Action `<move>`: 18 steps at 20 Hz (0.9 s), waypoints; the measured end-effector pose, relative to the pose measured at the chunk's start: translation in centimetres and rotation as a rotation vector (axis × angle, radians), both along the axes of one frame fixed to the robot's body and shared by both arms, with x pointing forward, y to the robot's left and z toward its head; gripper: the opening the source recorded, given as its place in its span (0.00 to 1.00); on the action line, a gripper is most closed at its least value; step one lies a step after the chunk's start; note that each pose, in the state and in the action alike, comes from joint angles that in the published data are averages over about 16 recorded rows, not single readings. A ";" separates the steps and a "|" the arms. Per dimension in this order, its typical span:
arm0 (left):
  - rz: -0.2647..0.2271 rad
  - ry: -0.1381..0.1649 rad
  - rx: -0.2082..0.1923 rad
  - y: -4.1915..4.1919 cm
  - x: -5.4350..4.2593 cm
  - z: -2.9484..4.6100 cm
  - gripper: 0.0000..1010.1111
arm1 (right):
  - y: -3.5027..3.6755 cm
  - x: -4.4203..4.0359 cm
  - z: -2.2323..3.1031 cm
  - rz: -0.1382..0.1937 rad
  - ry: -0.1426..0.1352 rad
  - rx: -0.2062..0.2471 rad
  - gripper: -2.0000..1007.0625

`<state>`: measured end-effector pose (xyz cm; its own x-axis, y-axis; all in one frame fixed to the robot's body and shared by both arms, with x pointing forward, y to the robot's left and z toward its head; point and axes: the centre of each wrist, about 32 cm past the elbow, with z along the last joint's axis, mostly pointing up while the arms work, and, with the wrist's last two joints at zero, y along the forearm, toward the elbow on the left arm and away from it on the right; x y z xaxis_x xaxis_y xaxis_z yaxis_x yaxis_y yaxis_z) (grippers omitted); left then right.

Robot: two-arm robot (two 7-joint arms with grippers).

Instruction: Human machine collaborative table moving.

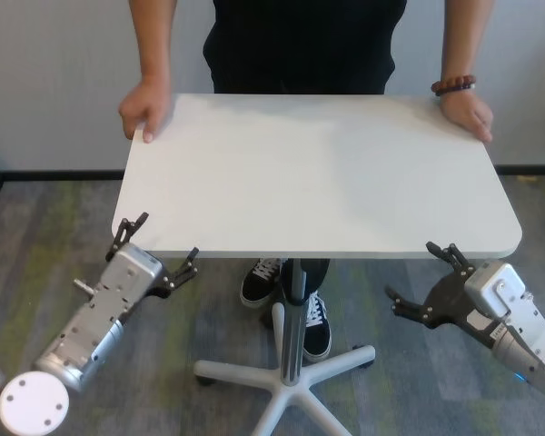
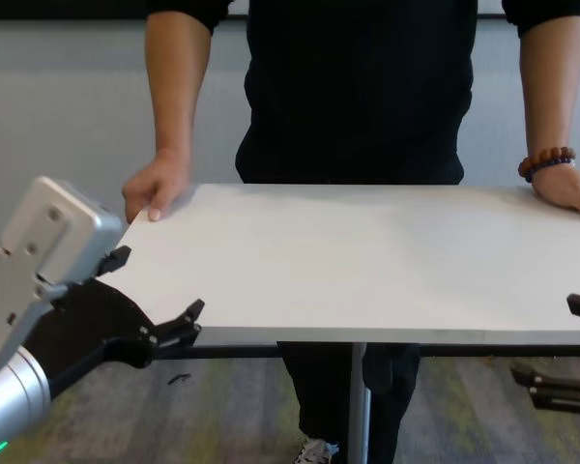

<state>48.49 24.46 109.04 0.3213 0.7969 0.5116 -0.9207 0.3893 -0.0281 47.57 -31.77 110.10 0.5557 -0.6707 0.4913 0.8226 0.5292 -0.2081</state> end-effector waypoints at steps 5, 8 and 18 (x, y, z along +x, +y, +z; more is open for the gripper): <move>-0.003 0.007 -0.051 0.00 -0.26 0.26 0.99 | 0.10 0.10 0.04 0.006 0.002 0.036 0.99; -0.003 0.005 -0.062 0.00 -0.33 0.30 0.99 | 0.18 0.10 0.11 0.007 -0.001 0.039 0.99; -0.006 0.013 -0.053 -0.06 -0.27 0.25 0.99 | 0.19 0.13 0.10 0.012 0.003 0.030 0.99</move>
